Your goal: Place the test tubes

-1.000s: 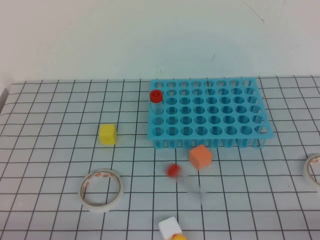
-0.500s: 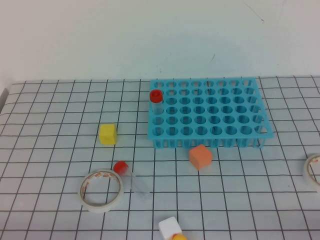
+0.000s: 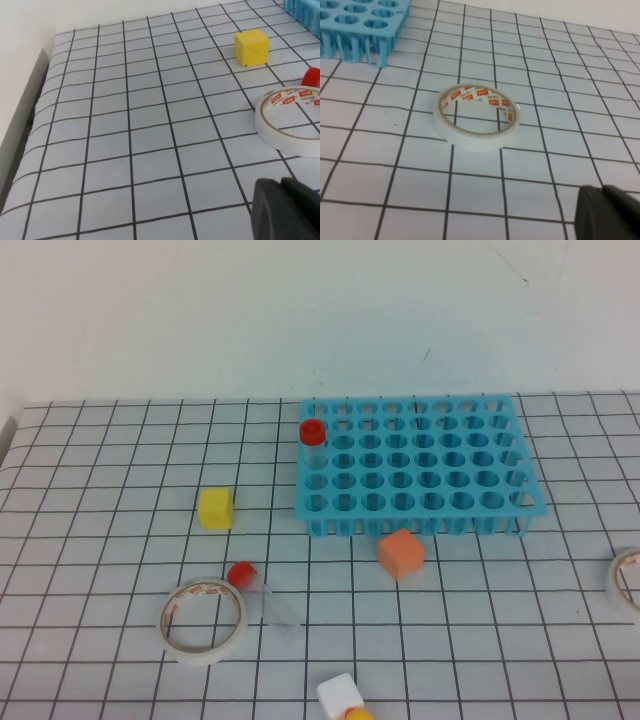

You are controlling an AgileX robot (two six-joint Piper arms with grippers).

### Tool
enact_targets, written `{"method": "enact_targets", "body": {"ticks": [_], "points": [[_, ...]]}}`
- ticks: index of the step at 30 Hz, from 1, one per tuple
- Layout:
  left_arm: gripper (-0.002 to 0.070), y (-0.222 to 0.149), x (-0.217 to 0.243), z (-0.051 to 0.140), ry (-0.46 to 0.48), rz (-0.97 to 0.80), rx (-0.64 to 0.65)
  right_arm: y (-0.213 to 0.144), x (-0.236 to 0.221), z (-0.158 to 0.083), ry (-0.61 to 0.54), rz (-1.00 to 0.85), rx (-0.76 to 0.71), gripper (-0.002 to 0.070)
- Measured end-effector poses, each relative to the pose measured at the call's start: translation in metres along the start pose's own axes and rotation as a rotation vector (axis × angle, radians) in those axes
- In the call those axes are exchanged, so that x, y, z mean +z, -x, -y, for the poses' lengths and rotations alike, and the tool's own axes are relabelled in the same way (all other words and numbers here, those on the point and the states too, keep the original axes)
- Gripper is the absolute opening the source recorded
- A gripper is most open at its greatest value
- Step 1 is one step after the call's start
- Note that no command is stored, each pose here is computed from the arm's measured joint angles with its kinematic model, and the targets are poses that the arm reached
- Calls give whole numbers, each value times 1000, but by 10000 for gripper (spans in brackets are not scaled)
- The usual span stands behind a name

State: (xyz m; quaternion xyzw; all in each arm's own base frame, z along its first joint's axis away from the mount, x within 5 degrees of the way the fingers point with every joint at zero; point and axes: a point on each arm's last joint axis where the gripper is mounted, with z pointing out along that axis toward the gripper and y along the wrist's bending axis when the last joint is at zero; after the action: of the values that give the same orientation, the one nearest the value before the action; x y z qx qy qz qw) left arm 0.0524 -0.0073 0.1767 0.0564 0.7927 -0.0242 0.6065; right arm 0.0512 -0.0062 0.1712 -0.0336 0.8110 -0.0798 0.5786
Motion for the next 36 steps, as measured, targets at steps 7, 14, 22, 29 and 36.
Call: {"method": "enact_targets", "body": {"ticks": [7,14,22,29,36], "points": [[-1,0,0,0,3,0,10,0,0,1,-6,0,-13,-1],[-1,0,0,0,3,0,15,0,0,1,-6,0,-13,-1],[-1,0,0,0,4,2,17,0,0,1,-6,-1,-15,-1],[-1,15,-1,-3,31,173,24,13,0,1,-21,164,-22,-1],[-1,47,-14,-7,88,553,21,48,-14,4,-53,579,-25,-1]]}}
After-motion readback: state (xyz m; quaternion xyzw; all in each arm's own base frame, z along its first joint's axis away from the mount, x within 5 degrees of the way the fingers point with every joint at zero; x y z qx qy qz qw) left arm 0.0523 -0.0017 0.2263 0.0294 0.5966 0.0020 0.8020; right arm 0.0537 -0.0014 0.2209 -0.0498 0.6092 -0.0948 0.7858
